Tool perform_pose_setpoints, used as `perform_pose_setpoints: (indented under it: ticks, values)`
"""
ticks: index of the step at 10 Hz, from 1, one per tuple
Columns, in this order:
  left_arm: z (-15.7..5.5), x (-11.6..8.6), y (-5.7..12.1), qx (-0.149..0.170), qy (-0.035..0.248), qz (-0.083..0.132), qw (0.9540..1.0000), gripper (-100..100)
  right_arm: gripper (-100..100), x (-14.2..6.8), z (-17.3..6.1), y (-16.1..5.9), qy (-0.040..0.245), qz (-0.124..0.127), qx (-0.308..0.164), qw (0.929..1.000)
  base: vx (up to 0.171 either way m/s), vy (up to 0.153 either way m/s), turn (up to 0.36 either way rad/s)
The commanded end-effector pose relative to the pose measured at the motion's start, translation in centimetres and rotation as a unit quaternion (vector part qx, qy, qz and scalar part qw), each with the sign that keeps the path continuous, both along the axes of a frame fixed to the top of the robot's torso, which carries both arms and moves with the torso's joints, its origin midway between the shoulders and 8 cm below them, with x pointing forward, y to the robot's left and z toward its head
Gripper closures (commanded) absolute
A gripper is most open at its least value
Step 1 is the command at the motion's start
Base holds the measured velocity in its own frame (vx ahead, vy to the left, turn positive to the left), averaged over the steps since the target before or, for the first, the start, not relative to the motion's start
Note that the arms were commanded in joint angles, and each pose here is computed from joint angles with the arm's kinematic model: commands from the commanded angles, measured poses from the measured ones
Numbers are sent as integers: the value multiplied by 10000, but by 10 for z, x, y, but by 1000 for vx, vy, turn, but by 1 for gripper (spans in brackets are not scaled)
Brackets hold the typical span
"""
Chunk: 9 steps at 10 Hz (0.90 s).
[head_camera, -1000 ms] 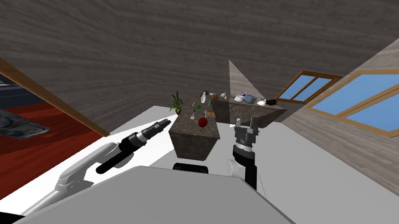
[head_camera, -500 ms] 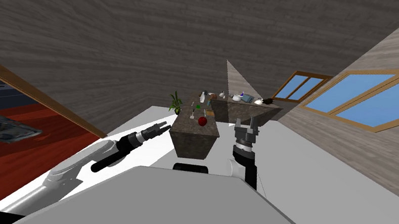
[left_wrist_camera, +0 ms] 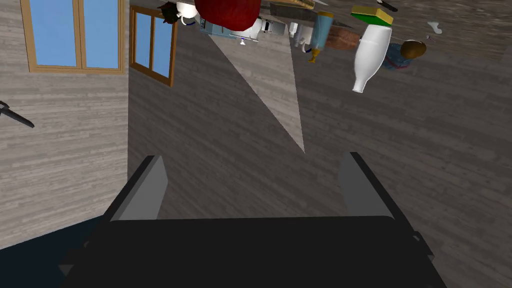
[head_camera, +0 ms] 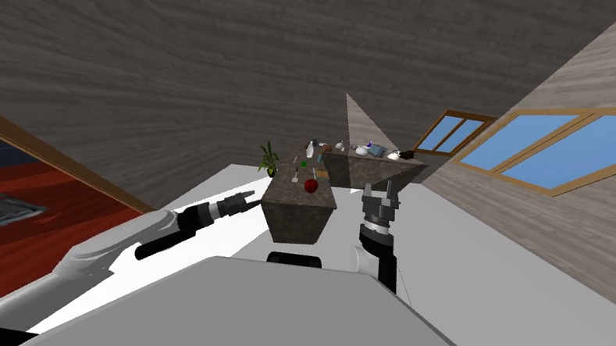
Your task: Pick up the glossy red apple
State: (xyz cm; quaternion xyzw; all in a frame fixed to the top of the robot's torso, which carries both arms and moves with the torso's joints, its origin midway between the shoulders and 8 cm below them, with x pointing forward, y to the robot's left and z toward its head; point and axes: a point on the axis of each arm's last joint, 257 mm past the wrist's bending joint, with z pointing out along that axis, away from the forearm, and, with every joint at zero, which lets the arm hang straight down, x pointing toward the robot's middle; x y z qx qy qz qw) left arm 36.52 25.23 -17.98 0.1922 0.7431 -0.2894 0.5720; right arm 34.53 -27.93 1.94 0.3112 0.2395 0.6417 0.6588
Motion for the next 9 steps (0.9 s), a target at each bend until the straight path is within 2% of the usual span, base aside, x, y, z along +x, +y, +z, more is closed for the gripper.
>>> perform_pose_setpoints:
  ticks: [1,2,3,4,6,7,8,9]
  values:
    - [-17,-3,13,503,83,-72,9987,-100,0,0,0,0,0,0,0,10000,-39,2,-128]
    - [-21,-4,16,760,85,-158,9969,-100,0,0,0,0,0,0,0,10000,-39,-3,-70]
    - [-21,-4,19,859,100,-205,9960,-100,0,0,0,0,0,0,0,10000,-16,-9,13]
    - [-34,-5,30,1244,157,-247,9918,-100,0,0,0,0,0,0,0,10000,-21,-22,-130]
    - [-36,-6,36,1517,172,-357,9876,-100,0,0,0,0,0,0,0,10000,-16,-11,-41]
    - [-48,-8,50,1940,220,-426,9798,-100,0,0,0,0,0,0,0,10000,-16,-25,-154]
    - [-49,-8,55,2126,228,-503,9756,-100,0,0,0,0,0,0,0,10000,-20,-22,-96]
    - [-48,-9,56,2165,233,-522,9746,-100,0,0,0,0,0,0,0,10000,-11,-9,16]
